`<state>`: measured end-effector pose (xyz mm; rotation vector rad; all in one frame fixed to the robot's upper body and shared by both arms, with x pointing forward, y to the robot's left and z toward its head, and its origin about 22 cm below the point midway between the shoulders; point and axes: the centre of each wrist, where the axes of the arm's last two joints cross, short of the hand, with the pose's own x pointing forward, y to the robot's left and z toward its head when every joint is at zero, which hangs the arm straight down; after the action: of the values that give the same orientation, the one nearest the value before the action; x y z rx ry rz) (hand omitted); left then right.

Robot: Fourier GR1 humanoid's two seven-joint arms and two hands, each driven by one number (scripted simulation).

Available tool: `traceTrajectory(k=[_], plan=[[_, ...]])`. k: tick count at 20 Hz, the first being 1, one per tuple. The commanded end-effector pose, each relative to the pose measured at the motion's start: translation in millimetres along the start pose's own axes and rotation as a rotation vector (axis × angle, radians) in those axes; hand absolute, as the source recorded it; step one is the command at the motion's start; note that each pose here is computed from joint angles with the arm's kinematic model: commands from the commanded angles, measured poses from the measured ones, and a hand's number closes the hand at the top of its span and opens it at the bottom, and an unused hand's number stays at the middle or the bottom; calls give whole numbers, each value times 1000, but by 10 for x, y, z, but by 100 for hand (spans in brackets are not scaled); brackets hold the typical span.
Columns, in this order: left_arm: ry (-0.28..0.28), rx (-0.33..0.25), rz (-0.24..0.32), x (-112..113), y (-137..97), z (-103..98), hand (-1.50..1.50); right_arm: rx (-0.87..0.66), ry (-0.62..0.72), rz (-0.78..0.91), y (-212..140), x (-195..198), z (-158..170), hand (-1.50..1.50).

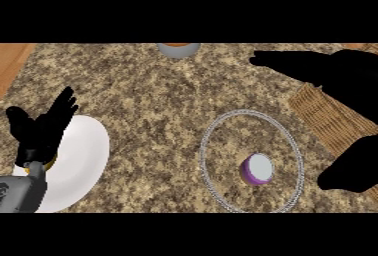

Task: Pick the can from the placemat and place it in the basket

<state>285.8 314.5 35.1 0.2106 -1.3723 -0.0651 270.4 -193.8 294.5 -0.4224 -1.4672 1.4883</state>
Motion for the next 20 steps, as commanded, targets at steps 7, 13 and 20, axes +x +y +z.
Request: traceTrajectory(k=[7,13,20], plan=[[-26,2,1,44,62,-70,0,134,-38,-141,-322,-424,515,-150],[-8,-11,13,139,134,-79,0,10,-81,-236,-130,-747,767,-150],[-16,-13,12,-13,13,-43,0,-11,-92,-259,787,-683,641,-150]])
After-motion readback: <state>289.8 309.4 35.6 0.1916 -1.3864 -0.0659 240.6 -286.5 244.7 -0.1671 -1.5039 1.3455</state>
